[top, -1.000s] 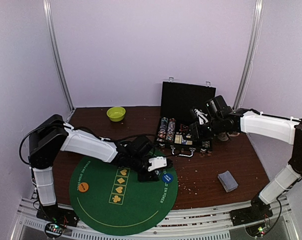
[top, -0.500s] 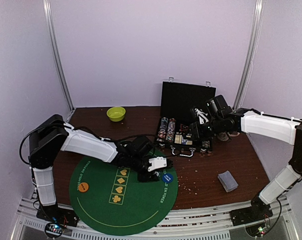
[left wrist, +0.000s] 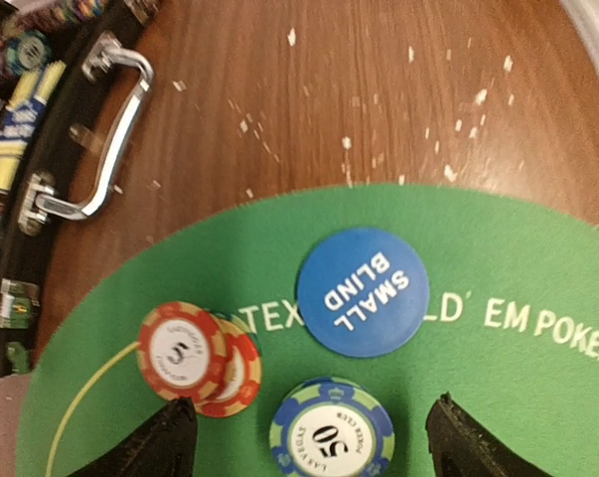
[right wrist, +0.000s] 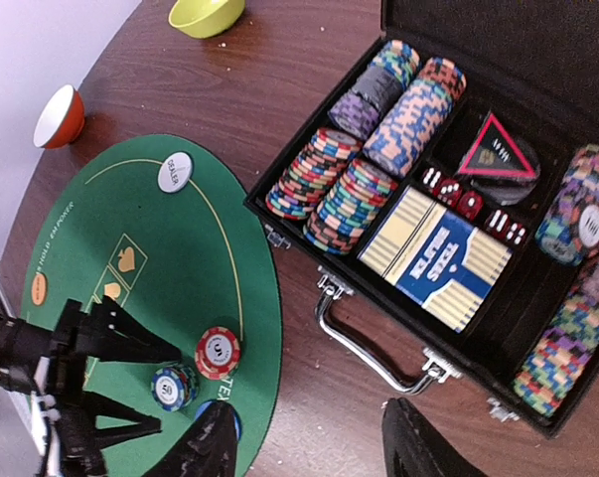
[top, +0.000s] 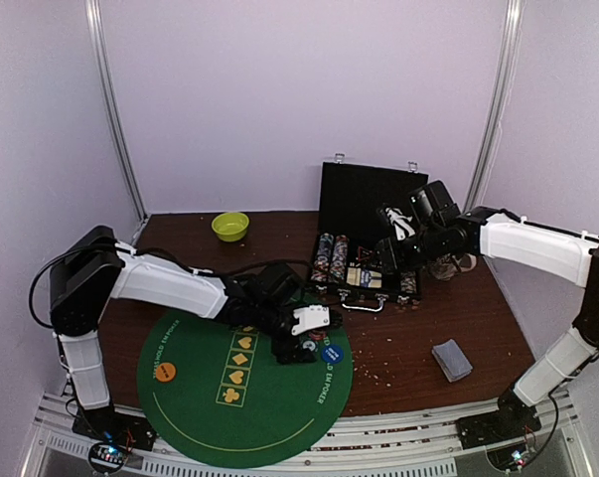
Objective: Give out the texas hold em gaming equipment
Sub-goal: Place the poker chips pile at the small blind area.
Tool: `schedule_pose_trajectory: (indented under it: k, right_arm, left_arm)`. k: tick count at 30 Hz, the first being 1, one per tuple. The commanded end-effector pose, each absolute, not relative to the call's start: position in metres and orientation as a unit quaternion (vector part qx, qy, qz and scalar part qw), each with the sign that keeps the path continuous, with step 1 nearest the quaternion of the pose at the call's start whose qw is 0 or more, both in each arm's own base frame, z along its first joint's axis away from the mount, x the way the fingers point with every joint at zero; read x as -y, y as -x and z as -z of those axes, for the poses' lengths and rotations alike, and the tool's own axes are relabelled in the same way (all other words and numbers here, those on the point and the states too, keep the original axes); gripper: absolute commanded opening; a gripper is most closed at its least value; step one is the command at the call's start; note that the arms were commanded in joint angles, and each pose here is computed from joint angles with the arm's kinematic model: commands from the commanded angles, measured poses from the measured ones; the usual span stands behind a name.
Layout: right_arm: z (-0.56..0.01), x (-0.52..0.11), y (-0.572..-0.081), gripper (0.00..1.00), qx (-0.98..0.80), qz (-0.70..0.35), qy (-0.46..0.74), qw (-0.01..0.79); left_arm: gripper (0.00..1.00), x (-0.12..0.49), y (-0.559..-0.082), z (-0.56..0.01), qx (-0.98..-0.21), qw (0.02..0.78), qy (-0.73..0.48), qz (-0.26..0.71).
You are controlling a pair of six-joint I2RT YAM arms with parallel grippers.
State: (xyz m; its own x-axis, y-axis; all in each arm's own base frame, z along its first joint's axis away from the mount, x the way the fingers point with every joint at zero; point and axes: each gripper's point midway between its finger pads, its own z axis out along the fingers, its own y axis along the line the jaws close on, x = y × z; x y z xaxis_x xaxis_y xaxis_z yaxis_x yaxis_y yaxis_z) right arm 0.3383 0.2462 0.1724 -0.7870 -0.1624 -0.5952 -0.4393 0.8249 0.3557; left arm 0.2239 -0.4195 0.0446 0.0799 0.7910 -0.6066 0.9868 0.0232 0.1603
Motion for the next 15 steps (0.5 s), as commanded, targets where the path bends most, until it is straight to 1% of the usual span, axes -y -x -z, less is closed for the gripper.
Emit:
schedule_pose_trajectory:
  k: [1,5,8,9,11,13,15]
  right_arm:
    - [-0.218,-0.233,-0.353,0.54,-0.885,-0.181,0.246,0.353]
    - [-0.239,-0.225,-0.376,0.56,-0.862,-0.117,0.293,0.396]
    - [-0.253,-0.217,-0.403,0.57,-0.868,-0.079,0.261,0.414]
    - [-0.265,-0.219,-0.412,0.58,-0.869,-0.082,0.246,0.421]
    - [-0.262,-0.229,-0.42,0.58,-0.877,-0.097,0.241,0.405]
    - [-0.261,-0.249,-0.417,0.58,-0.867,-0.129,0.283,0.389]
    - [-0.252,-0.268,-0.41,0.6,-0.848,-0.15,0.344,0.373]
  left_arm:
    - [0.86,0.436,-0.224,-0.123,-0.623,0.355,-0.661,0.22]
    - [0.87,0.426,-0.223,-0.163,-0.615,0.379,-0.647,0.242]
    - [0.87,0.396,-0.25,-0.192,-0.654,0.395,-0.596,0.248]
    - [0.87,0.377,-0.27,-0.201,-0.679,0.402,-0.564,0.245]
    - [0.87,0.346,-0.292,-0.22,-0.711,0.42,-0.51,0.241]
    - [0.89,0.305,-0.315,-0.238,-0.736,0.451,-0.457,0.214]
    - [0.94,0.272,-0.328,-0.247,-0.755,0.471,-0.418,0.182]
